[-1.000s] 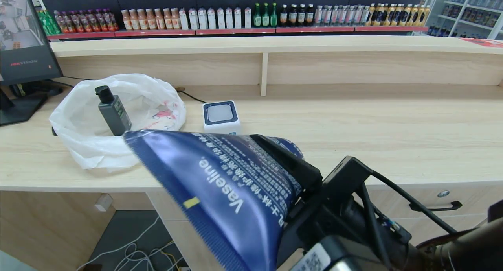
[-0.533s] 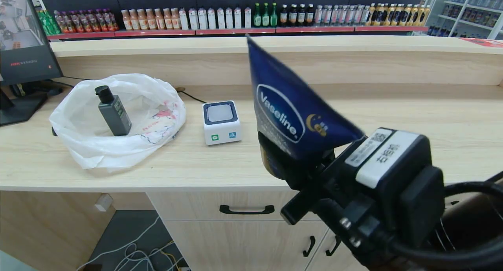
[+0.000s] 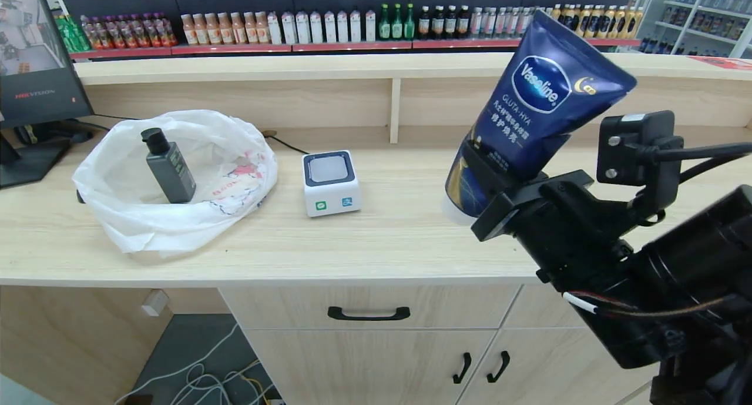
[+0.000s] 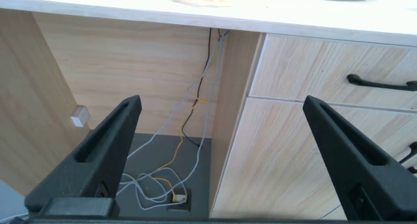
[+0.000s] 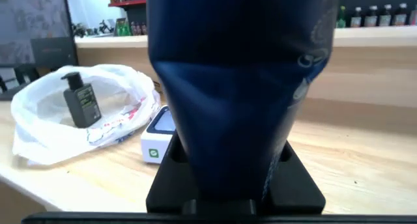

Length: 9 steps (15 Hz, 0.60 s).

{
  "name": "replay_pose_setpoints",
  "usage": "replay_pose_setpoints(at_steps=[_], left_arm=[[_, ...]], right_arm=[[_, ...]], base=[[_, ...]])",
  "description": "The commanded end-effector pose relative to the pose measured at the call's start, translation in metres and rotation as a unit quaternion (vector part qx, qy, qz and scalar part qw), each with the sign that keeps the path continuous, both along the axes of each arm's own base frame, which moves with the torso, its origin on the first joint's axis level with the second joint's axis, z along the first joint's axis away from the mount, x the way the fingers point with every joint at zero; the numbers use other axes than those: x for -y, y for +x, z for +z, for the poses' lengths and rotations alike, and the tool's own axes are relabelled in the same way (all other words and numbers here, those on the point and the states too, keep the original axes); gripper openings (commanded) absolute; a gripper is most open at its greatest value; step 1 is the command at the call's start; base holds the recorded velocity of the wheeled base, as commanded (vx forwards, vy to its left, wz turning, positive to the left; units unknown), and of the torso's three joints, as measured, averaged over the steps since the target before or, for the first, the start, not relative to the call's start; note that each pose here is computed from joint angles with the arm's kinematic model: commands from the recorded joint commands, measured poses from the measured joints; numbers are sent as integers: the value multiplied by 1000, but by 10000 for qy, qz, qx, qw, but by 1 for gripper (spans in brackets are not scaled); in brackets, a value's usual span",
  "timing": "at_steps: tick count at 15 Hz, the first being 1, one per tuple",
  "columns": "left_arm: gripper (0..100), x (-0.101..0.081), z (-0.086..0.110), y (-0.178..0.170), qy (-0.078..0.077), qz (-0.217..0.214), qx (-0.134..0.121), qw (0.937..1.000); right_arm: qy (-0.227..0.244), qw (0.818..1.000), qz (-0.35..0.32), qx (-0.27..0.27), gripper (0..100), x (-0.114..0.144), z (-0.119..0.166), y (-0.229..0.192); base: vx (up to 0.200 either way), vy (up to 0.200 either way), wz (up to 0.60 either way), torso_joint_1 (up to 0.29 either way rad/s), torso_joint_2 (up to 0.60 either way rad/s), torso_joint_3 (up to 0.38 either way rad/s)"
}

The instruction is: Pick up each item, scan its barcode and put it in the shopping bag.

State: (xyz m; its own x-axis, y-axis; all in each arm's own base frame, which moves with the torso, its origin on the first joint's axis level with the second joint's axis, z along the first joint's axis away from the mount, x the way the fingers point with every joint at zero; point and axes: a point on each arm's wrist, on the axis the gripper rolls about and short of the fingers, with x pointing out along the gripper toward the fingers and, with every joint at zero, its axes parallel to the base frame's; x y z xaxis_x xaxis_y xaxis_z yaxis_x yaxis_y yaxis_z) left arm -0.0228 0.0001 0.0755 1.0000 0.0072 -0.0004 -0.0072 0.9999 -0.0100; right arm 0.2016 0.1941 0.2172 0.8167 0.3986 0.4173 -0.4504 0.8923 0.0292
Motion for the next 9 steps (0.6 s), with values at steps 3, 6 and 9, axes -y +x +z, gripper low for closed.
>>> replay_pose_setpoints(at_steps=[3, 6, 9], left_arm=[[100, 0, 0, 0, -4, 2, 2, 10000], [100, 0, 0, 0, -11, 2, 2, 10000], [100, 0, 0, 0, -11, 2, 2, 10000]], right_arm=[[218, 9994, -106, -247, 0, 3, -9, 17], [262, 9990, -133, -347, 0, 3, -13, 21], [454, 9978, -276, -388, 0, 12, -12, 31]], base=[[0, 0, 0, 0, 0, 0], [0, 0, 0, 0, 0, 0], [0, 133, 0, 2, 2, 0]])
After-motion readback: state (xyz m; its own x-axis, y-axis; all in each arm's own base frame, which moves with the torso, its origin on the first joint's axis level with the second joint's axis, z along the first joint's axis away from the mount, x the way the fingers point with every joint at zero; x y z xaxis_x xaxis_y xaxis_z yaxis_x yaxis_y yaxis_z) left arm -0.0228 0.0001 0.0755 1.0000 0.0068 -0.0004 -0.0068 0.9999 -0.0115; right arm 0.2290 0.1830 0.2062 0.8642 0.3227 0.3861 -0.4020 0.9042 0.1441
